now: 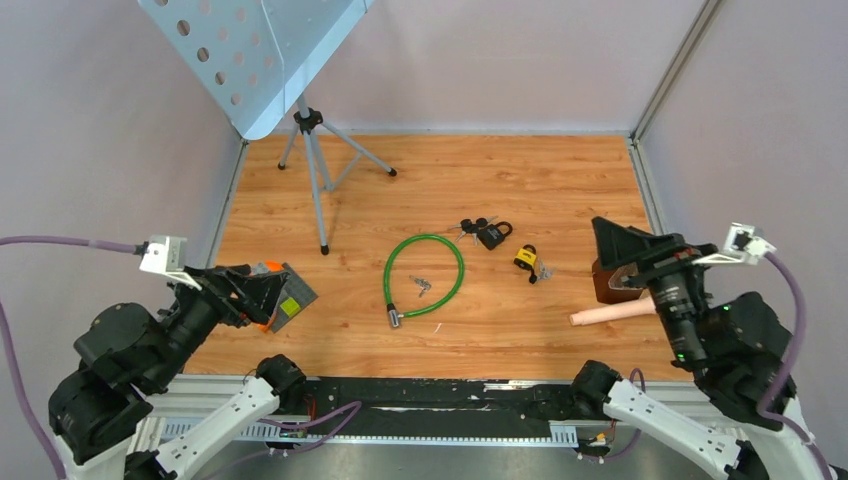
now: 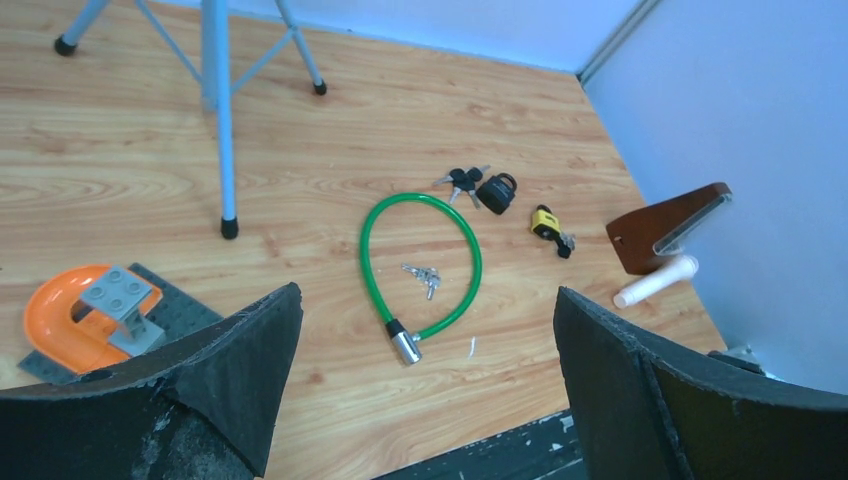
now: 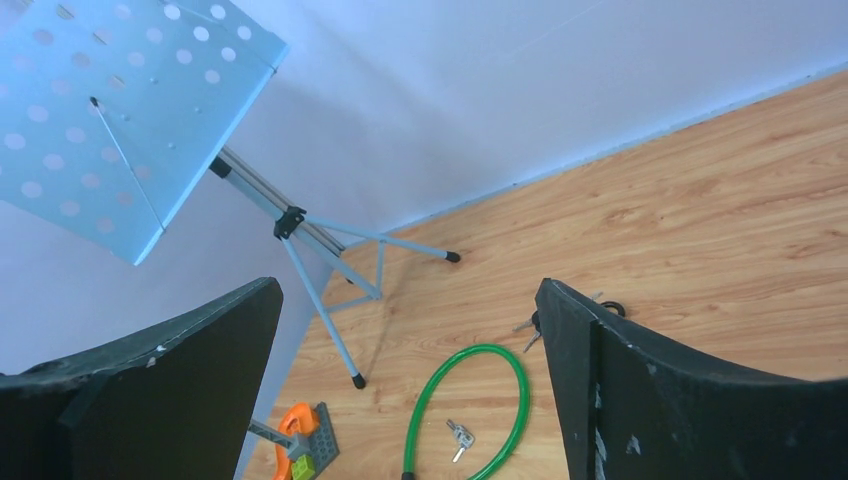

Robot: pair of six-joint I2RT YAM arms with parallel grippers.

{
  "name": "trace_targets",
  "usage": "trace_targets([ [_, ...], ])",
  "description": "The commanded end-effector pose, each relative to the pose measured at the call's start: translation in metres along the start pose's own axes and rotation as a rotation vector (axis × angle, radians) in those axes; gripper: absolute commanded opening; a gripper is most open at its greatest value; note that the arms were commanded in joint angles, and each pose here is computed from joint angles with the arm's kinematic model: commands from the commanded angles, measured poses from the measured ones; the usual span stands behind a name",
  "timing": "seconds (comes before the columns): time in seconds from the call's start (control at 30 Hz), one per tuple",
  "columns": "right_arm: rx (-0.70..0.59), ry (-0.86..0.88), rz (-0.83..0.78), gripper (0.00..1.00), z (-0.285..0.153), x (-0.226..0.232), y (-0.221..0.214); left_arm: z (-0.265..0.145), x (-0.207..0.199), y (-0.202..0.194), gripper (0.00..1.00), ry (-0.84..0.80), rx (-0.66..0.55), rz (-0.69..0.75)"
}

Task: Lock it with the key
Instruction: Reset both arms

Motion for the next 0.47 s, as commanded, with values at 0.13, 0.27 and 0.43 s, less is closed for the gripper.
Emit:
trace_targets([
  [0.13, -0.068, -0.012, 0.056, 1.0, -0.041, -0.02, 0.035, -0.019, 0.009, 0.006, 1.0, 0.05, -0.024, 0.036],
  [0.27, -0.077, -0.009, 0.067, 1.0, -0.044, -0.022, 0.037, -0.018, 0.008, 0.002, 1.0, 0.013, -0.032, 0.022],
  [0.43, -0.063, -0.012, 0.064, 1.0, -0.042, -0.021, 0.033, -0.015, 0.008, 0.0, 1.0, 0.017, -0.029, 0.024],
])
Point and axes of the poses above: each gripper's point midway between its finger pads, its own z axis out along the fingers, its own x axis along the line the jaws close on, y = z × x, the point moved 10 cm from there along -z, back along the fingers, and after that the axes turned 4 degrees about z, right-handed, at the moved point
